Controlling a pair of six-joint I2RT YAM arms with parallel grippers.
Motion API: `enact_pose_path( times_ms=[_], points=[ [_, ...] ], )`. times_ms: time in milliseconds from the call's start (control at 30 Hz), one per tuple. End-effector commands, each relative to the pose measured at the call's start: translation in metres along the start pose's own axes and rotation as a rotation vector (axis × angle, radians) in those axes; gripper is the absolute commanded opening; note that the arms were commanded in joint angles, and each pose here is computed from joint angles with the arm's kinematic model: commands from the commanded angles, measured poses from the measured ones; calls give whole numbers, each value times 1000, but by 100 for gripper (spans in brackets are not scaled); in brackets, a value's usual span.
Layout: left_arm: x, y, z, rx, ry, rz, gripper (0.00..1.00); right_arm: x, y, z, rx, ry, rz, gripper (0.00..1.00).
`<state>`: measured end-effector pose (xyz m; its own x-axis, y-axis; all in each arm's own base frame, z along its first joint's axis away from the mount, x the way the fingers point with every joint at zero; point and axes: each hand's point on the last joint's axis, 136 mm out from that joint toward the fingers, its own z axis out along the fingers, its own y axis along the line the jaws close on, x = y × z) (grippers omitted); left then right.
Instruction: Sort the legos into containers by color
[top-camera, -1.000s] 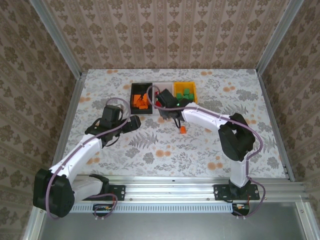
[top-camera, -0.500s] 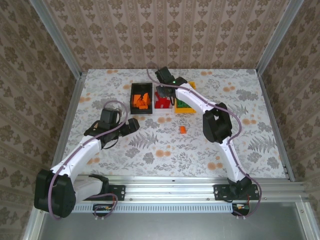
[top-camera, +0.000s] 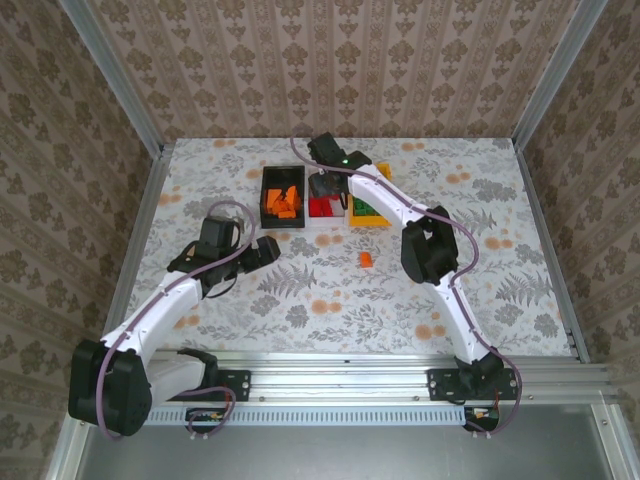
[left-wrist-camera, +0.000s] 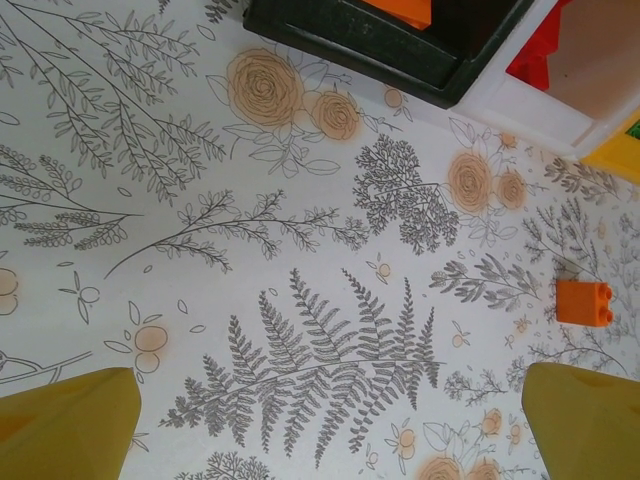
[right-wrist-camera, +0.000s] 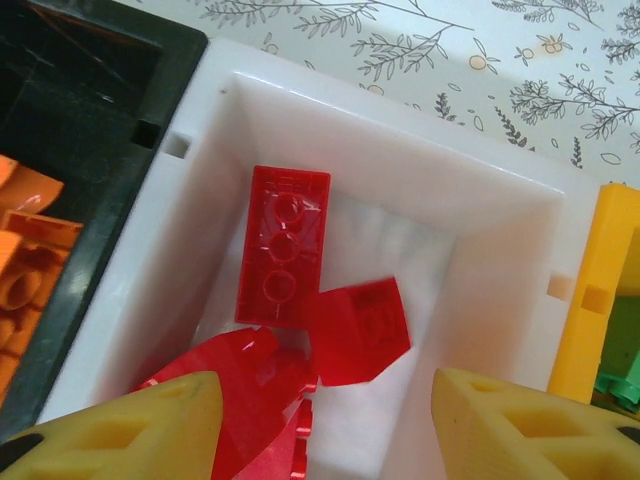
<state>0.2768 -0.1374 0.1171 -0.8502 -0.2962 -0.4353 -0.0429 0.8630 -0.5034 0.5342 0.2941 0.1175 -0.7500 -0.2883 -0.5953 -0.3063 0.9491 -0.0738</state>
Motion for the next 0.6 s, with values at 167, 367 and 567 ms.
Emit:
enact_pose_path(
  times_ms=[167,367,567],
  points=[
    [-11,-15,-8,69,-37,-18,100,-23,-2,-129,-7,-191,3,59],
    [0,-19,1,97,-12,-26,100,72,-17,-140,-29,-114,109,65],
    [9,-21,11,112,3,-31,100,163,-15,-108,-49,35,185,69]
  ],
)
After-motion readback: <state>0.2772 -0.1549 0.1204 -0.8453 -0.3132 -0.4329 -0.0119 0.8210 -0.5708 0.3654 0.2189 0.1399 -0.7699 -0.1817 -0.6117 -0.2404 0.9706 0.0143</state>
